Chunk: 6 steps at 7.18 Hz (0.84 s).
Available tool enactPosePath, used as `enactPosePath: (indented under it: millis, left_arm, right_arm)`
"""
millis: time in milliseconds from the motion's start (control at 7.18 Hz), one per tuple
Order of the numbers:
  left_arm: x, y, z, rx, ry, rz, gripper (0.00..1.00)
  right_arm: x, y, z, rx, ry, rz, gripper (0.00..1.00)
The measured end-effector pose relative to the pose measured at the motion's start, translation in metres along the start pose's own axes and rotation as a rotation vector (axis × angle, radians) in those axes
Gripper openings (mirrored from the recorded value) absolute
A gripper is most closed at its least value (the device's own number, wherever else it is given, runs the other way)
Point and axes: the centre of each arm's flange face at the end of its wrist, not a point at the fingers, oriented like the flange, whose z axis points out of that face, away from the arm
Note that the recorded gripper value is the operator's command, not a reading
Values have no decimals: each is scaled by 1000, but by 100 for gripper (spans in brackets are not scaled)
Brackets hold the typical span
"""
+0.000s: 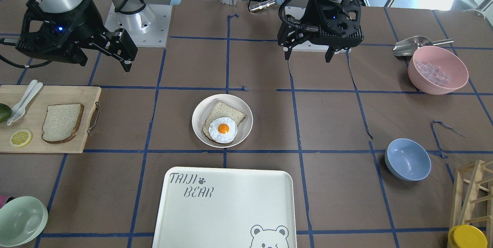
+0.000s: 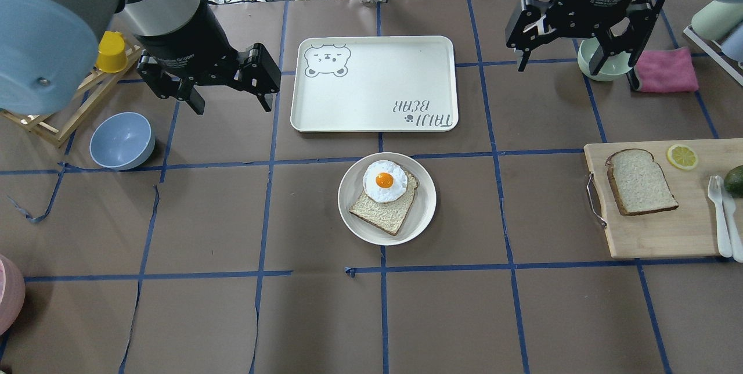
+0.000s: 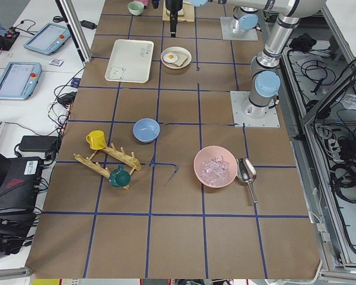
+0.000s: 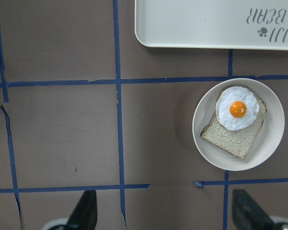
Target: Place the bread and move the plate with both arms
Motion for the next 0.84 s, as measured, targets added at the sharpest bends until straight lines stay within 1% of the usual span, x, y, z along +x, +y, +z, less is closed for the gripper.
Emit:
enactPosePath:
  millis: [278,418,557,696,835]
  left_arm:
    - [0,0,0,0,0,1,100]
    - [0,0,0,0,0,0,100]
    - [0,0,0,0,0,0,100]
    - [0,0,0,0,0,0,100]
    - [0,0,0,0,0,0,100]
  right_arm:
    - [3,-1,5,-8,16,-1,99]
    - [10,-3,16,-20,55,4,100]
    - [21,-5,30,-35,115,14,100]
    - [32,-11,47,-36,146,34,100]
    - [44,-20,68,-10,155,74,100]
